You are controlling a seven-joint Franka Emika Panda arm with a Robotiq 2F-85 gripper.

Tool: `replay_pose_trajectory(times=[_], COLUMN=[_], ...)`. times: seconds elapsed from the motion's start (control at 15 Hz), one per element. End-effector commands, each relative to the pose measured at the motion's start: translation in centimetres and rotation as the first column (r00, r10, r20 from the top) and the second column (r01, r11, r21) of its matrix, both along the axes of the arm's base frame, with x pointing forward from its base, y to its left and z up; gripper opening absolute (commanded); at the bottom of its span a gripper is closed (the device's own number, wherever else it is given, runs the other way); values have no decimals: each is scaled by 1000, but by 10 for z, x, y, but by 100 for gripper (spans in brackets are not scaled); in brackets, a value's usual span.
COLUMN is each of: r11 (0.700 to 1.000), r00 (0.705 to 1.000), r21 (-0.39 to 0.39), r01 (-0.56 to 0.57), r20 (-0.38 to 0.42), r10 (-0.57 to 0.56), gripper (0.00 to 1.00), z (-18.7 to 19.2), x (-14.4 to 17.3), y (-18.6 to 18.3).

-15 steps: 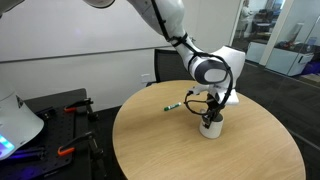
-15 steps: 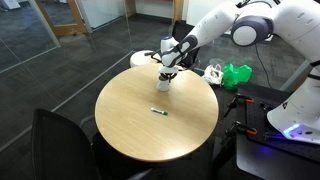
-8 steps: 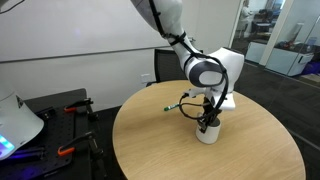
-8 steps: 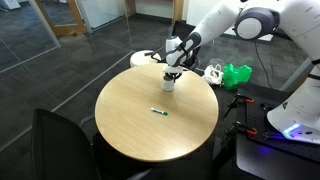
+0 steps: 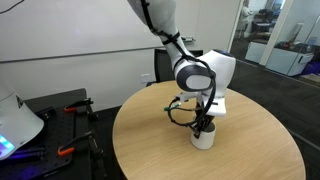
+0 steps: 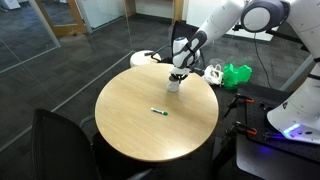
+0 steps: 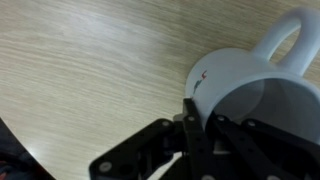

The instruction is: Slide the mug cup to the right, pick up the pen from the table and put it in the mug cup

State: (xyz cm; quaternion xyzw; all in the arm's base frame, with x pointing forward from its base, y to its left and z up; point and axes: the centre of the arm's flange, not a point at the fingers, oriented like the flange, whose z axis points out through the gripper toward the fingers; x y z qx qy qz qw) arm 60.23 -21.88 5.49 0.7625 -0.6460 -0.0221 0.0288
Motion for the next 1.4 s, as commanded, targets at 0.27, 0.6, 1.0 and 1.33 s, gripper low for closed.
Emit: replay_pose_trajectory(times=[0.27, 0.6, 1.0, 1.33], r11=[1000, 998, 996, 995], r00=[1000, 998, 996, 994], r21=[-9, -8, -7, -26], r01=[26, 69, 87, 96], r20=[7, 0, -1, 45], r10=[-26, -69, -87, -95], gripper=[2, 2, 38, 65], z=[6, 12, 17, 29], x=[-82, -103, -112, -117], y=[5, 7, 7, 11])
